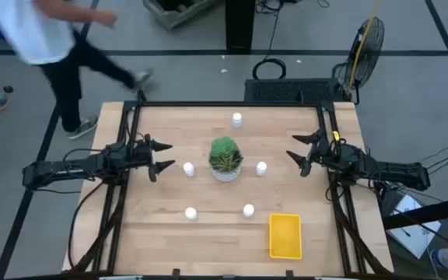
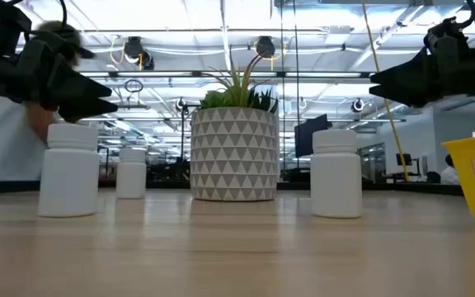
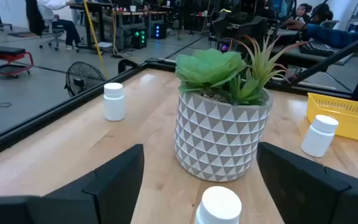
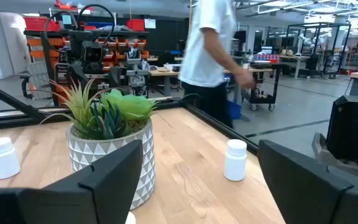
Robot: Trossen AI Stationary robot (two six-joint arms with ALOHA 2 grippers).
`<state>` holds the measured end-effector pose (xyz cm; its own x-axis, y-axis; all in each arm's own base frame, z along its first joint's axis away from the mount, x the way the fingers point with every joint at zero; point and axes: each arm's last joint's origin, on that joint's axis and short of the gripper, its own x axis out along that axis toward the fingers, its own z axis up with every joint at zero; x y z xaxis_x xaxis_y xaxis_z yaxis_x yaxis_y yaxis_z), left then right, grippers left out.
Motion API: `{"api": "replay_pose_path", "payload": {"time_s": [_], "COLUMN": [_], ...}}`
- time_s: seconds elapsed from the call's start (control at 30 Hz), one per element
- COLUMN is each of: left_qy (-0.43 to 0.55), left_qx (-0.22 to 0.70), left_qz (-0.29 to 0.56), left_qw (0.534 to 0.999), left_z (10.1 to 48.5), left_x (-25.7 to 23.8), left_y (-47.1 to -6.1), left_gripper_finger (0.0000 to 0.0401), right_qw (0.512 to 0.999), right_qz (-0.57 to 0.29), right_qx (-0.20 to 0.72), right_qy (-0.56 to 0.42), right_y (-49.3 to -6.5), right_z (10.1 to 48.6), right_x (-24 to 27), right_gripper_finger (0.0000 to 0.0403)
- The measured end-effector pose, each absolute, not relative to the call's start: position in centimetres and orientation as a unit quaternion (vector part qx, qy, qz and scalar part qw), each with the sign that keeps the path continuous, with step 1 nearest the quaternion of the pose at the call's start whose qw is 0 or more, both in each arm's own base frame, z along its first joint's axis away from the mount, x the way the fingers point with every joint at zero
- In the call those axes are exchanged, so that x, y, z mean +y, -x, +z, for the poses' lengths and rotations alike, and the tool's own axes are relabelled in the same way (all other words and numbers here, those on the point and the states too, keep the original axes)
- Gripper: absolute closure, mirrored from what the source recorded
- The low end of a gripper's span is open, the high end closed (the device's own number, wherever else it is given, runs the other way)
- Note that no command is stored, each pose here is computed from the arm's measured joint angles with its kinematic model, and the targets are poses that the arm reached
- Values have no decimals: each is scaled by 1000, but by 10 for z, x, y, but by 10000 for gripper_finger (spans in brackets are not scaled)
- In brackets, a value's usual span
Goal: Pick and place pill bottles into a basket
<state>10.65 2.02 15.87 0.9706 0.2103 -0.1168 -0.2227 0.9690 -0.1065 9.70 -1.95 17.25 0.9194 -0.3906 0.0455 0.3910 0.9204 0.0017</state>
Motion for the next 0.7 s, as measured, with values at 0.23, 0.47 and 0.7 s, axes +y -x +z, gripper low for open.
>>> {"api": "replay_pose_path", "payload": {"time_s": [0.23, 0.47, 0.7], "left_qy": [59, 59, 59], "left_qx": [52, 52, 53], "left_qz": [109, 109, 109], "left_qw": [991, 991, 991], "left_z": [159, 159, 159], "left_x": [20, 20, 20], "left_y": [-107, -107, -107], "left_gripper_finger": [80, 87, 83], "right_qw": [980, 979, 979], "right_qz": [-200, -199, -199], "right_qx": [-23, -27, -30], "right_qy": [4, -19, -22], "right_y": [-97, -97, -97], "right_z": [173, 173, 174], "right_x": [-20, -20, -20], "right_gripper_finger": [94, 94, 94]}}
